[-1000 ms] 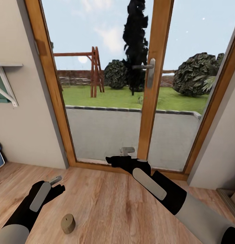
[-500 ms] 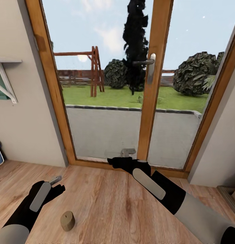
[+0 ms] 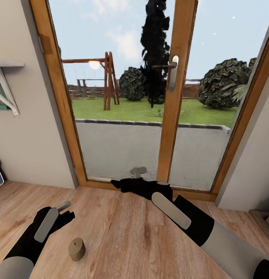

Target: Place each of the two pumpkins and all three candles from the living room inside a cabinet in the living room (use any cabinet), then make sure every cabinet is closed, and position the cauldron so it is next to a table in the living room.

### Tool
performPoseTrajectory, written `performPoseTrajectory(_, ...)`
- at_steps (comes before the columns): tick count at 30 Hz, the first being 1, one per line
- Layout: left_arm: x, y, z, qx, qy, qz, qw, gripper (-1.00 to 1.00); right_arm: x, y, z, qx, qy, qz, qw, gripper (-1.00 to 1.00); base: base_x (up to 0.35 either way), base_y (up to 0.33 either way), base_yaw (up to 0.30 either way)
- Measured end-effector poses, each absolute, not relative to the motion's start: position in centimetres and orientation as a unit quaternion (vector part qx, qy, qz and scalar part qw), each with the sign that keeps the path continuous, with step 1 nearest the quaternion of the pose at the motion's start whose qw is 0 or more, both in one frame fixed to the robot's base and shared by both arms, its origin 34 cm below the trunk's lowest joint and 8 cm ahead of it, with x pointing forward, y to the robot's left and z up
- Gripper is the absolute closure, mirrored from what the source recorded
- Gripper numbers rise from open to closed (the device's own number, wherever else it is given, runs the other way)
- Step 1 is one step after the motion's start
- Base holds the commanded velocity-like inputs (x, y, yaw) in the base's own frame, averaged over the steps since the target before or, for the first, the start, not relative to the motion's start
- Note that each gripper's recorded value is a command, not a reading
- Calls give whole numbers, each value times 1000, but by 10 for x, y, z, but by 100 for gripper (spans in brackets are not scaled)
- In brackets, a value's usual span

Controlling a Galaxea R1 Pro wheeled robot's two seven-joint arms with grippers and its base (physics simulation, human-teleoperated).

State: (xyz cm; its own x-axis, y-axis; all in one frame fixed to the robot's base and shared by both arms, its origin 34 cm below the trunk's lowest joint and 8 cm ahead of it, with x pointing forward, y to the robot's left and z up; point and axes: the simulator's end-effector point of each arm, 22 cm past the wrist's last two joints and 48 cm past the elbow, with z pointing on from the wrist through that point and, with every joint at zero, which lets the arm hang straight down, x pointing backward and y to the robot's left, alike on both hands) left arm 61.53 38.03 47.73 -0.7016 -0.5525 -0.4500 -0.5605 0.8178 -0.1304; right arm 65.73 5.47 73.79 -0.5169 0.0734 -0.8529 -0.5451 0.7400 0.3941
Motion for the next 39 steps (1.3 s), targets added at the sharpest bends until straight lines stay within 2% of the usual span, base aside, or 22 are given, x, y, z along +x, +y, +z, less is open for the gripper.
performPoseTrajectory(8,611,380,460,-302,922,8,241,-100,636,73,734,-176,783,380,461,-100,0,0,0)
performPoseTrajectory(39,595,382,394,-302,924,12,233,-100,628,73,656,-168,794,379,445,-100,0,0,0)
